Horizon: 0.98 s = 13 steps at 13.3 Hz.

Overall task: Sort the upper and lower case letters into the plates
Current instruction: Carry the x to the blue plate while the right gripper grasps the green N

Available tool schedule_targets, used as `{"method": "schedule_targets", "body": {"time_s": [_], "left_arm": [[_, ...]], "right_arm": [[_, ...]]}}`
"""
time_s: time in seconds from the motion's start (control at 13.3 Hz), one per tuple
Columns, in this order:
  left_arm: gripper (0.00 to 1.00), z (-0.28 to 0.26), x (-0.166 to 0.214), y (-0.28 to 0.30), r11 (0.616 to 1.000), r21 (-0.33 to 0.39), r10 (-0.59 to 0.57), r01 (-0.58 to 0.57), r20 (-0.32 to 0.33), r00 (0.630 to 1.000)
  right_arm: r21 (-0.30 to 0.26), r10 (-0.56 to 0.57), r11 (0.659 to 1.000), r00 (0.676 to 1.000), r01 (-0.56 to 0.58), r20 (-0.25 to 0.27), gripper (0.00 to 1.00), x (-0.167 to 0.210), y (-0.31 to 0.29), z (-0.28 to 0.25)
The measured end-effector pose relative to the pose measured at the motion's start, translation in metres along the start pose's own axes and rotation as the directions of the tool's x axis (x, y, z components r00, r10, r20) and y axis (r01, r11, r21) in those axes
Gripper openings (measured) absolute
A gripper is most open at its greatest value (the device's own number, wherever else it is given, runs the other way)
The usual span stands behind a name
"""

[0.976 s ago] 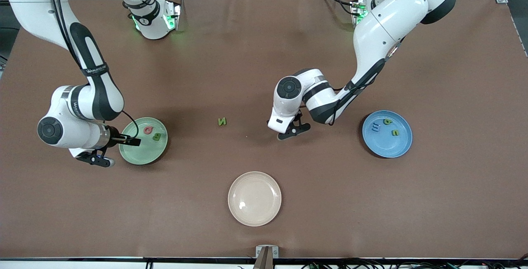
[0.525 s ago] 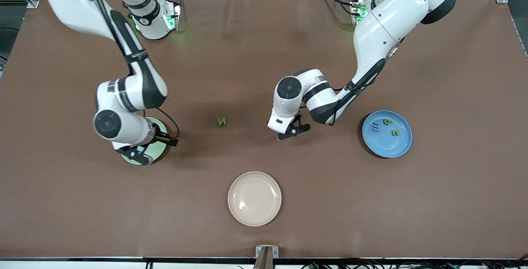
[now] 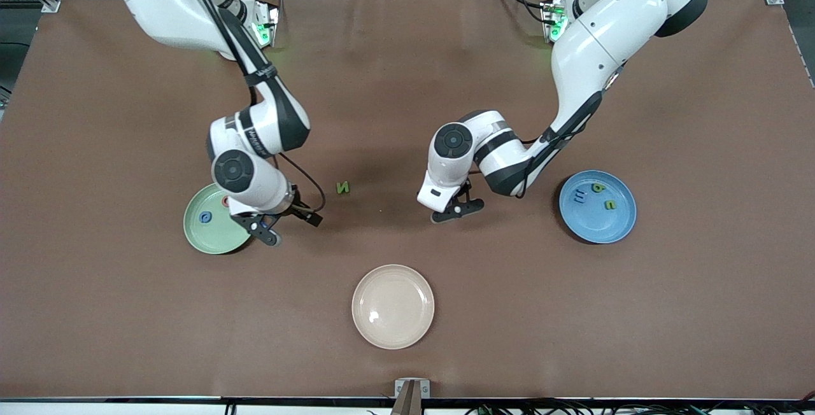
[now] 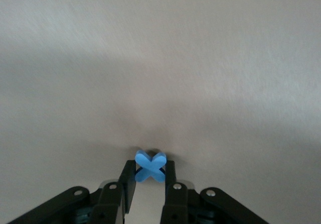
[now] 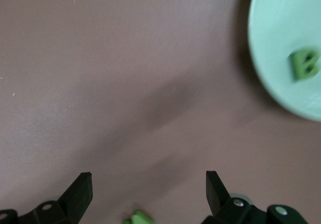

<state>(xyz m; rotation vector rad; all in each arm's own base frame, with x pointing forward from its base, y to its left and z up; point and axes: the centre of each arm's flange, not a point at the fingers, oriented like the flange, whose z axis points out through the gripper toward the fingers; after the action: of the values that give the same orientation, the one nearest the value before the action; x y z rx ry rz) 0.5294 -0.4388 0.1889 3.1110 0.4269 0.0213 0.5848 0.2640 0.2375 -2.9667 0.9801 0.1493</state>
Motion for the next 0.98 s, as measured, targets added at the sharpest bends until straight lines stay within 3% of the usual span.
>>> {"method": "schedule_targets", "body": {"time_s": [0.15, 0.3, 0.45, 0.68, 0.83, 0.98], "left_arm": [[0.27, -0.02, 0.019, -0.013, 0.999, 0.029, 0.041, -0.04, -0.017, 0.999], [0.27, -0.046, 0.042, -0.033, 0.997, 0.035, 0.067, -0.066, -0.02, 0.998], [0.27, -0.065, 0.065, -0.068, 0.996, 0.04, 0.083, -0.083, 0.01, 0.996], [0.27, -0.083, 0.1, -0.151, 0.986, 0.04, 0.155, -0.159, 0.087, 0.984], [0.27, -0.084, 0.118, -0.21, 0.979, 0.028, 0.2, -0.204, 0.118, 0.973], [0.27, -0.075, 0.129, -0.259, 0.967, 0.04, 0.246, -0.253, 0.137, 0.96]], "right_arm": [[-0.008, 0.006, 1.0, 1.0, -0.006, -0.003, 1.0, -0.017, -0.003, 0.022], [-0.016, -0.127, 0.992, 0.992, 0.127, -0.006, 1.0, -0.04, -0.007, 0.035], [-0.006, -0.283, 0.959, 0.959, 0.283, -0.019, 1.0, -0.056, -0.008, 0.045], [0.025, -0.468, 0.882, 0.881, 0.471, -0.074, 1.0, -0.074, -0.003, 0.065], [0.024, -0.53, 0.845, 0.844, 0.534, -0.086, 1.0, -0.087, 0.002, 0.076], [0.019, -0.555, 0.83, 0.828, 0.558, -0.083, 1.0, -0.095, 0.001, 0.079]]}}
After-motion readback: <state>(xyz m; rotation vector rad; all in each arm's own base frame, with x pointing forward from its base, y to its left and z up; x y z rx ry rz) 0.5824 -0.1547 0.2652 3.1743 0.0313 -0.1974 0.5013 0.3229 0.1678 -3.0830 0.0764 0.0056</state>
